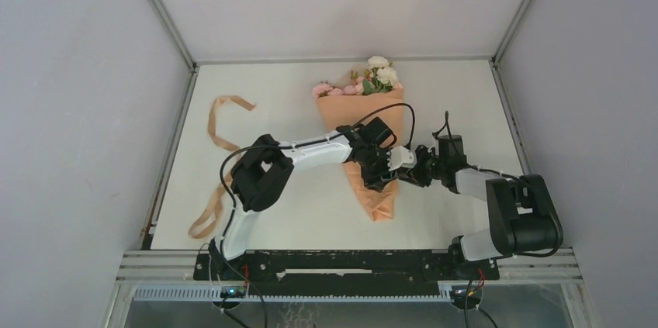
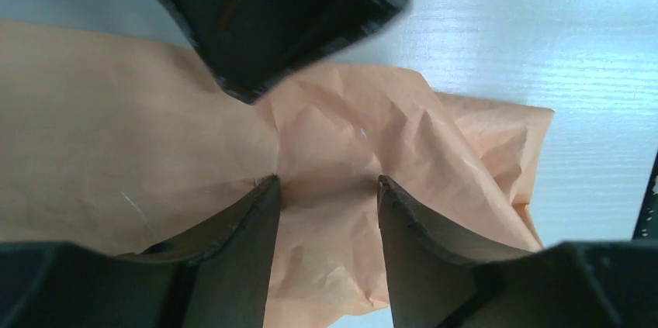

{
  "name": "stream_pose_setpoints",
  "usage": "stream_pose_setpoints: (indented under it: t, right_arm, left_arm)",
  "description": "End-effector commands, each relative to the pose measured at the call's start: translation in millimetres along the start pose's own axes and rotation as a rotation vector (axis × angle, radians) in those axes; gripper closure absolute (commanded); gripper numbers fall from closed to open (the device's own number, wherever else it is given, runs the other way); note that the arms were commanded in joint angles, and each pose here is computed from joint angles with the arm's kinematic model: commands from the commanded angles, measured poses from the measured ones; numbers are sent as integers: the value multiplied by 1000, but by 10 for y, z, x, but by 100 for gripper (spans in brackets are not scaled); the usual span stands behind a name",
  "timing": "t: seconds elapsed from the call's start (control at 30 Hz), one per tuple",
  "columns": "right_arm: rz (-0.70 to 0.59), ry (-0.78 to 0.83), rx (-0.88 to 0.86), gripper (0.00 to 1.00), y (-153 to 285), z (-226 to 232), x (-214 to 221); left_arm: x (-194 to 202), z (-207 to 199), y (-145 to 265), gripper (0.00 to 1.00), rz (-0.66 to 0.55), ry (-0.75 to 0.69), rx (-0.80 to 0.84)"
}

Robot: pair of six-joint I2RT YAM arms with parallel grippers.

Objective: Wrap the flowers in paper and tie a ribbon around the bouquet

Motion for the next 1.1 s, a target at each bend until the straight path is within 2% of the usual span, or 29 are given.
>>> stream_pose_setpoints:
  t: [0.0,0.17,0.5,0.63,0.8,1.07]
  right_arm:
    - [-27,79,-40,53,21,52,-235]
    - [2,102,-101,47,-143,109,-400]
    - [52,49,-113,46,-434,9,-442]
    - [16,60,-41,46,-310,14,-480]
    - [-40,128,107,46,-83,67,-705]
    - [-14,91,117,38,-218,85,-817]
  left_arm:
    - [6,177,-29,44,-30,-143,-79]
    - [17,164,-39,42,-27,-164,-70]
    - [47,151,-56,43,-14,-180,-66]
    - [65,143,-48,42,-6,-193,-58]
    - [67,-18,31,40,-6,-217,49]
    - [83,-20,11,39,-2,-234,34]
Point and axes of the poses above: each gripper's point midway between its finger pads, its own y axis back along the fingers, its own z axis along the line the jaws close on, x = y × z, the point moved 6 cm from there along y, back along the fingers, and after that the axes turned 6 degrees about y, right-handed, at the moved point
